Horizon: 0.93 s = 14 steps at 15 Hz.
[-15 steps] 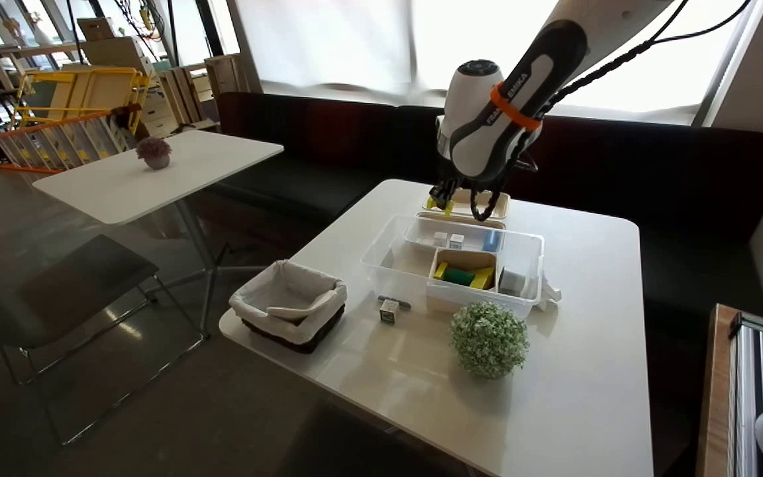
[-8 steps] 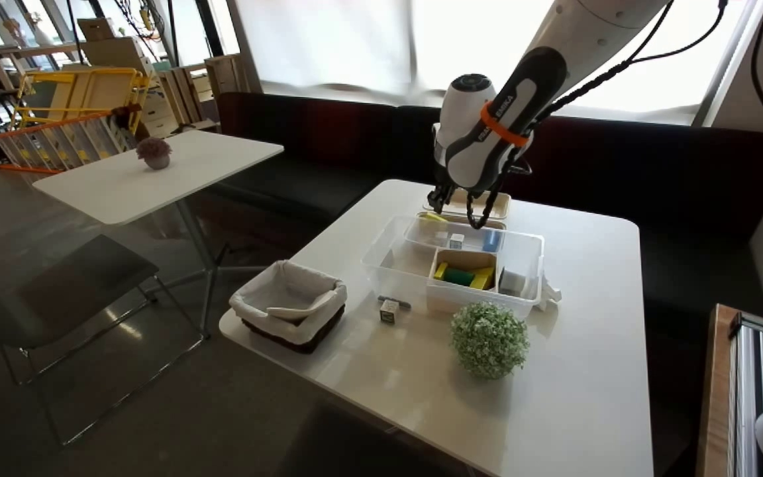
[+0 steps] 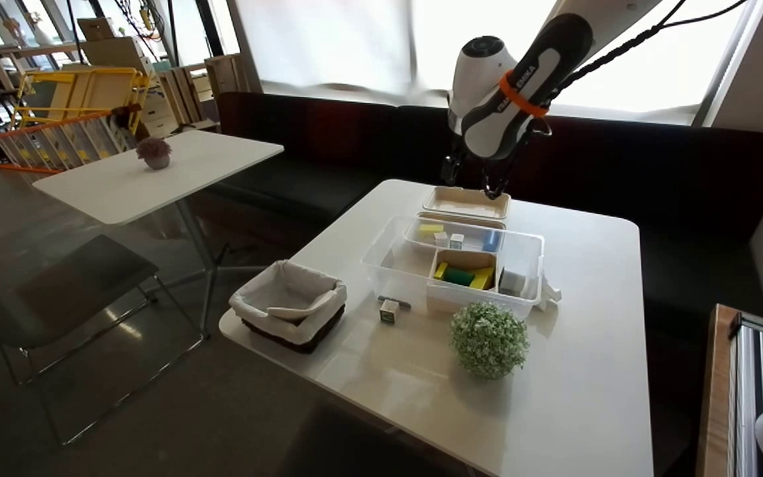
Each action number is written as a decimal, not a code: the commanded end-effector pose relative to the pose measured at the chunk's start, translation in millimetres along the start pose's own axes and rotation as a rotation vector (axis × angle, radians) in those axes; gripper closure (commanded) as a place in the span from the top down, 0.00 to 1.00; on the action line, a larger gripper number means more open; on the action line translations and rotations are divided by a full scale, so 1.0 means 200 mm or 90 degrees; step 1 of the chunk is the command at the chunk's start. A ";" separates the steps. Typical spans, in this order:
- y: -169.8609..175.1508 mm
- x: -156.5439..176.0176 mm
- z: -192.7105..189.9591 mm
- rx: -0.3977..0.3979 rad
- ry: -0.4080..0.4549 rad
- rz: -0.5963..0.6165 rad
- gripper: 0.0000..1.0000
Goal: Move the yellow wooden brick from the transparent box into the white paper box
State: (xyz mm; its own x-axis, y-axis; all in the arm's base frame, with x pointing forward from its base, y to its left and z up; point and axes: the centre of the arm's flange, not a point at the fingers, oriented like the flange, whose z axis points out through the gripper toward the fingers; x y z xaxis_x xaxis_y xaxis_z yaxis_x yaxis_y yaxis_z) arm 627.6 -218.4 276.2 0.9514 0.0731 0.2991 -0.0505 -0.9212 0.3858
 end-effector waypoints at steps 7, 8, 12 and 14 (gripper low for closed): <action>0.29 -0.27 -0.42 -0.063 -0.146 0.003 1.00; 0.27 -0.15 -0.32 -0.064 -0.124 0.006 1.00; 0.29 -0.15 -0.35 -0.059 -0.122 0.012 1.00; 0.27 -0.15 -0.33 -0.057 -0.124 0.008 1.00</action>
State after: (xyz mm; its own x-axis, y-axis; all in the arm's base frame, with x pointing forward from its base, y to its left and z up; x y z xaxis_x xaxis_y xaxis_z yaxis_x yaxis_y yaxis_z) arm 575.9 -245.5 346.8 0.9908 -0.0216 0.1339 -0.0817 -0.8831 0.4621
